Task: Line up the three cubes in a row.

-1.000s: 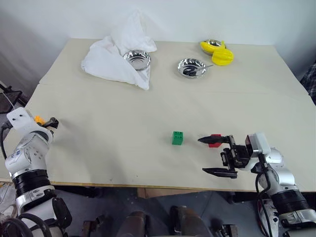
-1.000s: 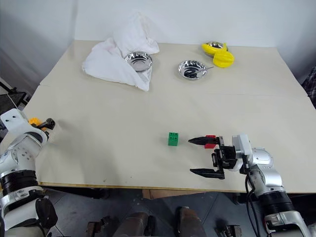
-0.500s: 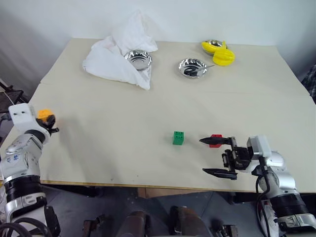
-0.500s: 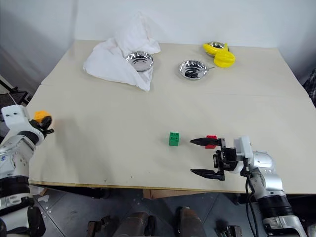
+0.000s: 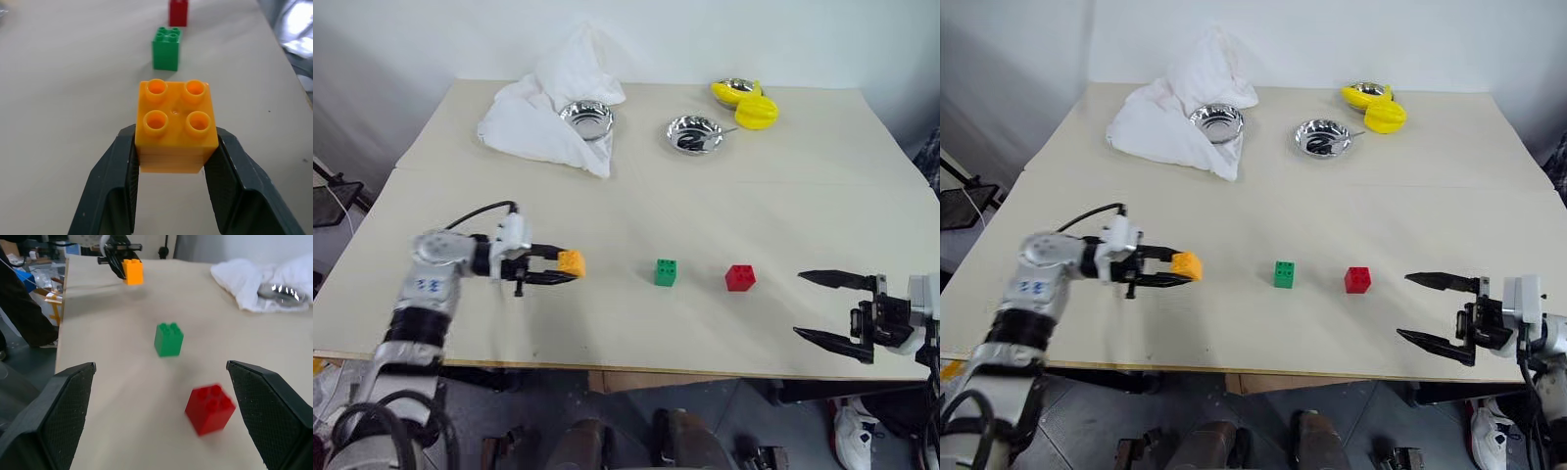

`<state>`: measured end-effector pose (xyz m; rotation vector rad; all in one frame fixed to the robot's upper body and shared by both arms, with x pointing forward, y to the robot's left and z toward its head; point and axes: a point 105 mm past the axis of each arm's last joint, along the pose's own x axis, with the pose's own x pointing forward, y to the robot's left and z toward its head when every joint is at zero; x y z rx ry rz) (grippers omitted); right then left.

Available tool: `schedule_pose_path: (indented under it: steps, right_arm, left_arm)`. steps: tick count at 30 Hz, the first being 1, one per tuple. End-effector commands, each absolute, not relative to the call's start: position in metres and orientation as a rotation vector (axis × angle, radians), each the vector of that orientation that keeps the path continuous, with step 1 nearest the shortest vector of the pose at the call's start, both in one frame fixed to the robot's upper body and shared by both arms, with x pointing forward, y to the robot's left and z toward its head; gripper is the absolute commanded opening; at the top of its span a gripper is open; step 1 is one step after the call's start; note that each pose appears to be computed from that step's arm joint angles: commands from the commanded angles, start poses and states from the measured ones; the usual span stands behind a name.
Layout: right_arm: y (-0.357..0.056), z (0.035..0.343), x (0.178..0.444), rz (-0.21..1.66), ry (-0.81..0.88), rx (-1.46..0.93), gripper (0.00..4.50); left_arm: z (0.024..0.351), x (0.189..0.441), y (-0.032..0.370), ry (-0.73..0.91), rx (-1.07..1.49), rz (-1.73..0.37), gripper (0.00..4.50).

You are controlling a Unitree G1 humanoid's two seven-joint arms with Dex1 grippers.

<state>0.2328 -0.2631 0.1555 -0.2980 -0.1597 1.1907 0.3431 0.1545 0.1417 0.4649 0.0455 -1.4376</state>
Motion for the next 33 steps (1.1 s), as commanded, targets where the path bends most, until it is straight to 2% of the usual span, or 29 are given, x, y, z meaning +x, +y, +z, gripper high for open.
schedule_pose_path:
  steps: [1, 8, 21, 23, 27, 30, 31, 33]
  right_arm:
    - [-0.260, 0.167, 0.218, 1.220, -0.206, -0.324, 4.50]
    - [-0.249, 0.166, 0.197, 1.195, -0.195, -0.297, 4.50]
    - [-0.236, 0.163, 0.192, 1.195, -0.195, -0.269, 4.50]
    - [-0.235, 0.162, 0.192, 1.205, -0.194, -0.264, 4.50]
    - [-0.234, 0.160, 0.195, 1.216, -0.193, -0.257, 4.50]
    - [-0.235, 0.159, 0.202, 1.219, -0.202, -0.255, 4.50]
    - [-0.237, 0.159, 0.205, 1.218, -0.203, -0.256, 4.50]
    - [-0.242, 0.158, 0.209, 1.218, -0.200, -0.262, 4.50]
  left_arm:
    - [0.136, 0.355, 0.146, 0.065, 0.529, -1.462, 1.49]
    - [0.126, 0.372, 0.124, 0.153, 0.572, -1.476, 1.49]
    - [0.123, 0.375, 0.113, 0.185, 0.553, -1.490, 1.49]
    - [0.123, 0.377, 0.113, 0.184, 0.547, -1.474, 2.20]
    - [0.127, 0.381, 0.115, 0.149, 0.557, -1.440, 3.33]
    - [0.140, 0.379, 0.134, 0.075, 0.528, -1.410, 4.32]
    - [0.142, 0.376, 0.144, 0.061, 0.532, -1.405, 4.48]
    - [0.144, 0.368, 0.162, 0.042, 0.515, -1.403, 4.48]
